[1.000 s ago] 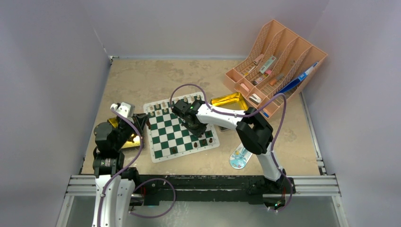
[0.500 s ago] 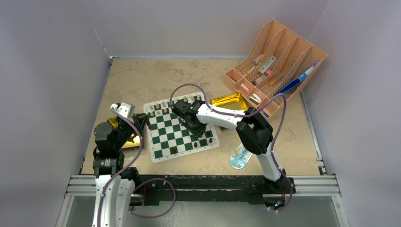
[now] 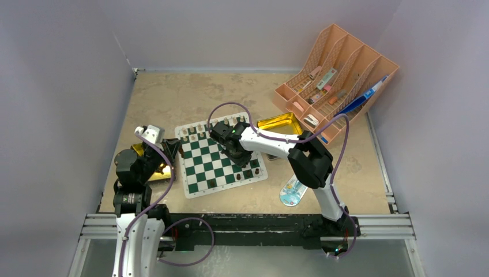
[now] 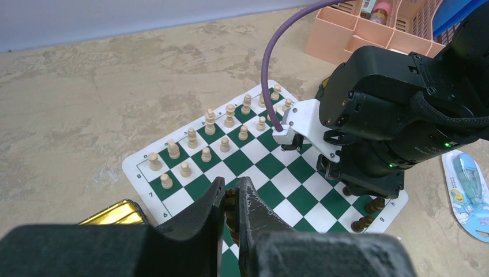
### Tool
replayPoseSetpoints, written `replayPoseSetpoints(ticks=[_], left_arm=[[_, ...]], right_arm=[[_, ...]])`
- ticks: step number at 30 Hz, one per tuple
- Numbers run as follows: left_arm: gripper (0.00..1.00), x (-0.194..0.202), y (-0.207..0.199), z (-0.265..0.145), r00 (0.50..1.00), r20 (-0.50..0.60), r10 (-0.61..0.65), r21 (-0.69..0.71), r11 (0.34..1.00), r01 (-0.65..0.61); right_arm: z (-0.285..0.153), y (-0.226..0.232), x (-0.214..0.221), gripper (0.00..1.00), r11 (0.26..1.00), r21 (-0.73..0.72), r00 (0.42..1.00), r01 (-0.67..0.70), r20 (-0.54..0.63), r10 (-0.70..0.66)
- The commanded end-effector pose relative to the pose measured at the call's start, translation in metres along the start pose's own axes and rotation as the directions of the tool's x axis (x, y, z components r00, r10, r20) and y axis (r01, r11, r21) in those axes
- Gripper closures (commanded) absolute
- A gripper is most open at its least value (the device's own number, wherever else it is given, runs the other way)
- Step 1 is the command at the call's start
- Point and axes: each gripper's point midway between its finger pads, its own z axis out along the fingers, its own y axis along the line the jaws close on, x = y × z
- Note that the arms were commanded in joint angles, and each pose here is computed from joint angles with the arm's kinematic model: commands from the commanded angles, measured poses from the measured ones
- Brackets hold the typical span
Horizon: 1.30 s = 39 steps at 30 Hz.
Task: Set up the chess pieces on the board
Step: Place the chess piece on the chessboard.
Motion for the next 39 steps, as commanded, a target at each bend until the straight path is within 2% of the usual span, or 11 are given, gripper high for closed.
replayPoseSetpoints(ticks=[1,8,13,18,23,28,32,34,37,38,39], left_arm=[[1.00,-0.026,-0.005,-0.003,0.996,0.072,0.053,0.017,0.998,-0.054],[1.00,-0.025,-0.006,-0.002,0.996,0.072,0.052,0.019,0.998,-0.054],[1.00,-0.025,-0.005,-0.002,0.996,0.072,0.050,0.018,0.999,-0.051],[1.00,-0.026,-0.002,-0.001,0.997,0.072,0.021,0.000,1.000,-0.021],[1.00,-0.027,-0.001,0.001,0.997,0.069,-0.031,-0.013,0.999,0.032],[1.00,-0.034,-0.001,0.000,0.982,0.080,-0.172,-0.041,0.984,0.175],[1.00,-0.048,-0.001,-0.001,0.928,0.109,-0.357,-0.071,0.928,0.366],[1.00,-0.053,-0.002,-0.002,0.879,0.115,-0.463,-0.083,0.877,0.473],[1.00,-0.058,-0.008,-0.003,0.785,0.106,-0.611,-0.086,0.781,0.619],[1.00,-0.059,-0.010,-0.003,0.753,0.094,-0.651,-0.088,0.748,0.658],[1.00,-0.060,-0.014,-0.003,0.726,0.079,-0.683,-0.087,0.721,0.687]], right_arm=[[-0.014,-0.003,0.006,0.89,1.000,0.011,1.000,-0.011,-0.003,0.011],[-0.018,-0.002,0.002,0.88,1.000,0.003,1.000,-0.012,0.013,0.012],[-0.019,0.000,0.000,0.78,1.000,-0.005,1.000,-0.005,0.028,0.005],[-0.033,-0.001,-0.016,0.71,1.000,-0.006,0.995,-0.022,0.096,0.022],[-0.059,-0.004,-0.031,0.69,0.999,-0.017,0.980,-0.051,0.192,0.053],[-0.093,-0.009,-0.051,0.69,0.997,-0.036,0.937,-0.073,0.339,0.081],[-0.128,-0.010,-0.073,0.70,0.994,-0.073,0.860,-0.080,0.499,0.106],[-0.150,-0.003,-0.090,0.71,0.993,-0.107,0.788,-0.046,0.608,0.102],[-0.189,0.013,-0.103,0.71,0.994,-0.097,0.623,0.051,0.781,0.045],[-0.212,0.022,-0.112,0.70,0.993,-0.090,0.513,0.082,0.857,0.036],[-0.229,0.026,-0.112,0.70,0.992,-0.064,0.428,0.106,0.904,0.012]])
